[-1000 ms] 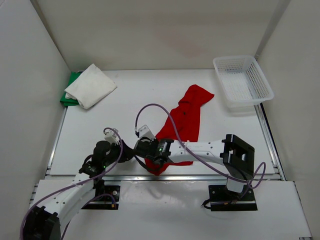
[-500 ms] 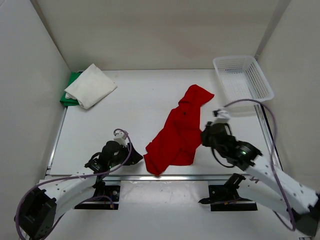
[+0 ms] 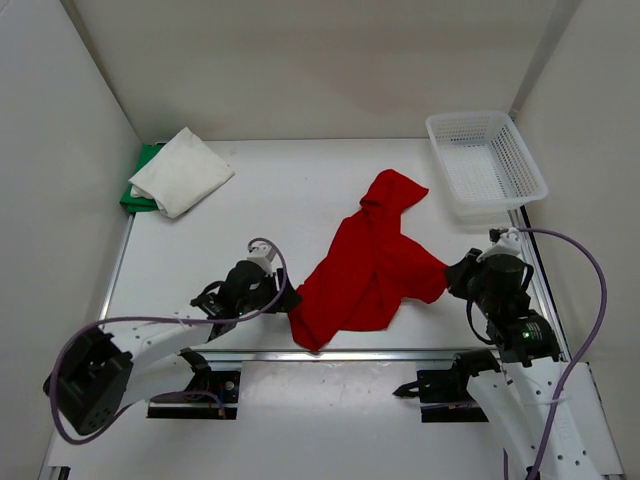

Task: Fold and stack the t-shirts
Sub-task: Flatten out the tshirt

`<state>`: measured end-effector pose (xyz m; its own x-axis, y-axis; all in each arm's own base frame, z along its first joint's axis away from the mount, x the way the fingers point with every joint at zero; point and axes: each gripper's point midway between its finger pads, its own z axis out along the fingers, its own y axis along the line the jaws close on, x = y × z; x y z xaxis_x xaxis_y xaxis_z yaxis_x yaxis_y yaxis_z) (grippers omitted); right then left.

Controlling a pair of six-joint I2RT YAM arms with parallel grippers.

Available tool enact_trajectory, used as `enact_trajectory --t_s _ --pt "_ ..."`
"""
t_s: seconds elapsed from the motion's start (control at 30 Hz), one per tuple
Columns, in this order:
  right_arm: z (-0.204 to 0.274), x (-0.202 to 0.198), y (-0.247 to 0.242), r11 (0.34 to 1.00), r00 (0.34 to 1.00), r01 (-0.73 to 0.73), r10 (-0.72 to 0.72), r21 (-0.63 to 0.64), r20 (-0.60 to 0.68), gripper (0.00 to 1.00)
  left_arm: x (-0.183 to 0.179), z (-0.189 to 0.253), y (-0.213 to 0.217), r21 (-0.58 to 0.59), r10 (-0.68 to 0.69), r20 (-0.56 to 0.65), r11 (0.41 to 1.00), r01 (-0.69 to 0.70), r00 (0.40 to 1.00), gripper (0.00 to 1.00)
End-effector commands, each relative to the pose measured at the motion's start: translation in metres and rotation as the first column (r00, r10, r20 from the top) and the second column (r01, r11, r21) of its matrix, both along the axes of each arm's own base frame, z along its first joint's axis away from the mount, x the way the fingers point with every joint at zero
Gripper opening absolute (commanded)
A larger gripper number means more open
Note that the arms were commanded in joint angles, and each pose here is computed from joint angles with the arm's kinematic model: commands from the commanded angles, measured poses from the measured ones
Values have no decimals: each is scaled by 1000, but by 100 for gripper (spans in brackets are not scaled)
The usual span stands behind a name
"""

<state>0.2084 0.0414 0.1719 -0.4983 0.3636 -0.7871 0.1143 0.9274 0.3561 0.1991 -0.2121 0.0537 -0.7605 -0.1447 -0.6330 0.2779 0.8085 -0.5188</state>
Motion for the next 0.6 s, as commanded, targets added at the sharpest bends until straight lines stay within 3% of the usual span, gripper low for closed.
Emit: enact_trajectory --t_s 0.0,0.07,0.13,0.23,0.3,0.47,0.57 --pt "44 8 5 999 994 -18 21 -26 107 0 13 -2 -11 56 -22 21 998 21 1000 67" --pt "50 11 13 999 992 -39 41 -22 121 0 12 -1 -27 48 -62 13 997 62 998 70" --pt "41 11 25 997 992 -78 79 -23 96 0 9 -3 -38 30 -91 -4 995 91 996 66" --pt "29 14 41 992 988 -123 123 -5 88 0 15 9 -50 -5 -97 9 995 97 995 38" --pt "22 15 47 990 987 -144 143 0 71 0 20 22 -52 -30 -90 28 995 90 996 24" --pt "11 21 50 984 983 -177 176 19 53 0 43 55 -41 -57 -28 96 998 34 995 2" --pt "23 26 46 984 981 -176 174 15 85 0 50 69 -35 -64 -4 114 998 12 993 0"
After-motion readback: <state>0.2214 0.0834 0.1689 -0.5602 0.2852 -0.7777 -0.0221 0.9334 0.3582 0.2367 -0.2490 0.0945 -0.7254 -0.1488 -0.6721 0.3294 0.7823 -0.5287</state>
